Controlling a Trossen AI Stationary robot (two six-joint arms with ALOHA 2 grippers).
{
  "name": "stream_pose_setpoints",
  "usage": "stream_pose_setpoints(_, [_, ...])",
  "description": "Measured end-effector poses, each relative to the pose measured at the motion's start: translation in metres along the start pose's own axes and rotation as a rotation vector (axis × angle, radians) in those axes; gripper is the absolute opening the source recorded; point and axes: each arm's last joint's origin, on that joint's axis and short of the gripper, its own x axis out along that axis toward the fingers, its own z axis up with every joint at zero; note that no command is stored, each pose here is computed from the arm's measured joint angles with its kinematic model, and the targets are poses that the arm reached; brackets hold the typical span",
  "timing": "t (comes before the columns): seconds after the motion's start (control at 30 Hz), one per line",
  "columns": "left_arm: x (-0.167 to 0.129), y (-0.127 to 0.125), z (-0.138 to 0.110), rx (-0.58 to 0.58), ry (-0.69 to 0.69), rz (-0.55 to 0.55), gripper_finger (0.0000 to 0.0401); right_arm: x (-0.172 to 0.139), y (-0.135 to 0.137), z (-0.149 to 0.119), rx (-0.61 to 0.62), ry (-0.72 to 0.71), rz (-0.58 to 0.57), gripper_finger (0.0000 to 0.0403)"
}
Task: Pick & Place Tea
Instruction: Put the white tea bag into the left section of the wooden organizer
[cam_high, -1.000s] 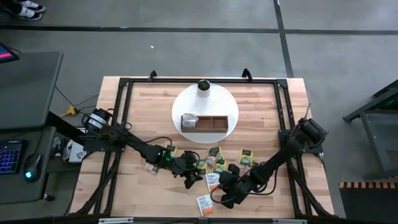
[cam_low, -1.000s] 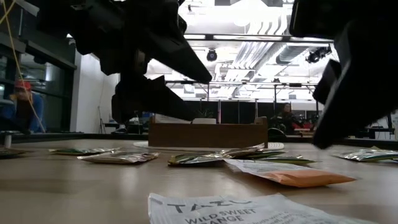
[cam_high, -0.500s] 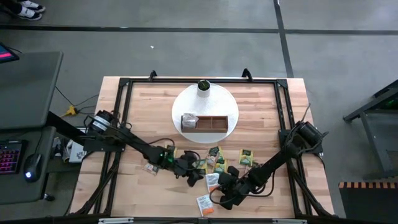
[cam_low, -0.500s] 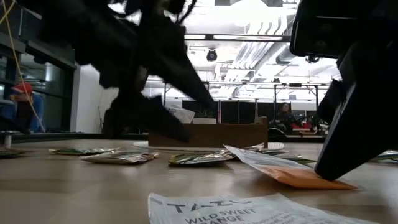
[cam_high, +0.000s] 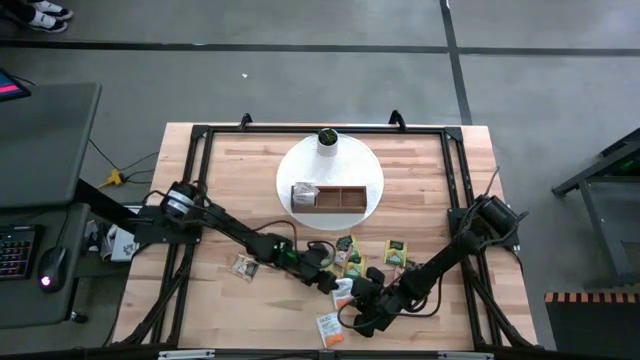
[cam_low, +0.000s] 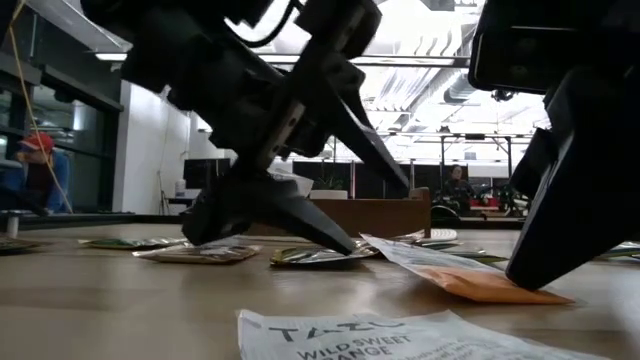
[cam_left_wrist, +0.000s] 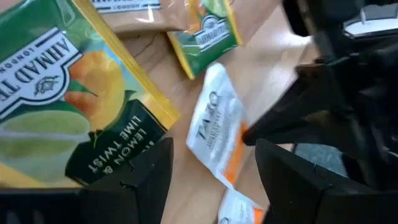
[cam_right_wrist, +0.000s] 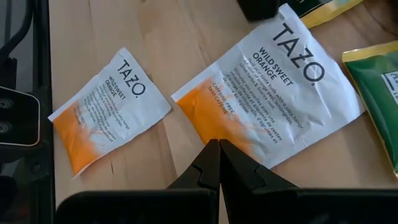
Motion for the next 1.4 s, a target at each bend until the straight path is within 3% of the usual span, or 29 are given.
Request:
stream_pose_setpoints(0.63, [0.016, -0.010, 0.002, 0.000, 0.091, -0.042, 0.0220, 0.000, 0.000, 0.000, 0.004, -0.015, 0.001, 0.0000])
stream_pose_setpoints(0.8, [0.016, -0.007, 0.002, 0.003, 0.095, -0.021, 0.0161, 0.000, 0.001, 0.000, 0.004, -0.017, 0.005, 0.0000])
stream_pose_setpoints(1.03, [0.016, -0.006, 0.001, 0.054, 0.106, -0.012, 0.0014, 0.000, 0.002, -0.001, 0.003, -0.013, 0.011, 0.0000])
stream_pose_setpoints(1.4, [0.016, -0.007, 0.001, 0.101, 0.109, -0.018, 0.0001, -0.002, 0.007, -0.005, 0.001, 0.016, 0.059, 0.0000])
